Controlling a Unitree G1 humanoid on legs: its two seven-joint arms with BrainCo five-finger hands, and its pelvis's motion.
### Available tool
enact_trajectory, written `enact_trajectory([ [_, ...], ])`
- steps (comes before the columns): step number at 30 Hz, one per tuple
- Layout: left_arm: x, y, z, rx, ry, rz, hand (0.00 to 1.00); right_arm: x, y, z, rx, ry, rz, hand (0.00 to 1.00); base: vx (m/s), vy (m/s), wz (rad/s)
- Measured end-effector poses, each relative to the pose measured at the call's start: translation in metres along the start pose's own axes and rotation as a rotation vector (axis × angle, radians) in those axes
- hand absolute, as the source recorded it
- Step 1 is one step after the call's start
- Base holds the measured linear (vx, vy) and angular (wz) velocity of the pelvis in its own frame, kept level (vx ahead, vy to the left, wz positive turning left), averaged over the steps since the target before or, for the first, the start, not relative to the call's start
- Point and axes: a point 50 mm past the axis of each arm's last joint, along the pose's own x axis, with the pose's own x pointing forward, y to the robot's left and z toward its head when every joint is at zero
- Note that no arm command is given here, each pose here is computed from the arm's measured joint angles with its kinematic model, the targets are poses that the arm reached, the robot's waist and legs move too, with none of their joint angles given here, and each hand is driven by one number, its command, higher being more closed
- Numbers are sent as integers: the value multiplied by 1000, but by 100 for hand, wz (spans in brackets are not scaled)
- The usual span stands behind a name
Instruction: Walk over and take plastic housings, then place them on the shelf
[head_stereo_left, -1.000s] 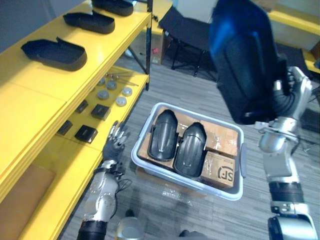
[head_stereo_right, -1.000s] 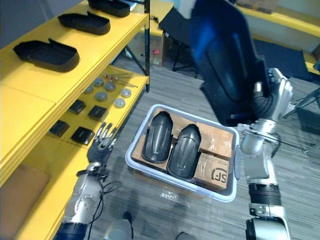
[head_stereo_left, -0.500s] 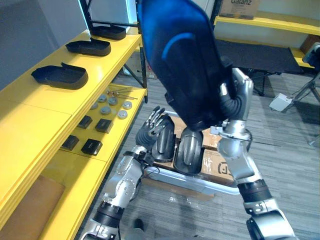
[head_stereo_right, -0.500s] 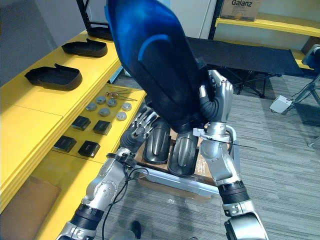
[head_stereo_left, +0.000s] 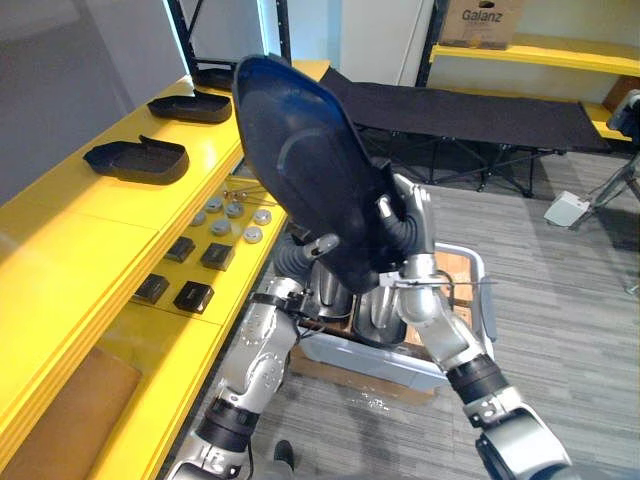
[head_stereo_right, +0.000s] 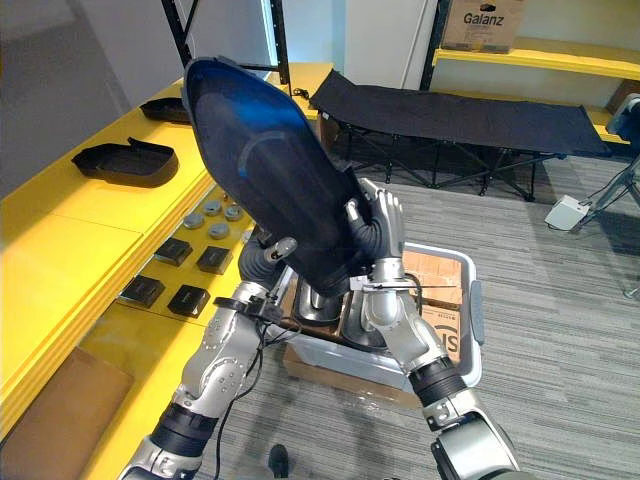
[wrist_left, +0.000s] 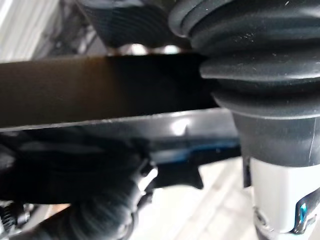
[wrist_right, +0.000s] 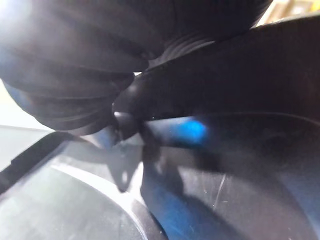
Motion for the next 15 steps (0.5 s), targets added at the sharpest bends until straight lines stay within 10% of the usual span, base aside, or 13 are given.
enact_trajectory([
  [15,-8,2,4,109,-51,111,100,-12,20,5,143,56,40,100,-25,1,1],
])
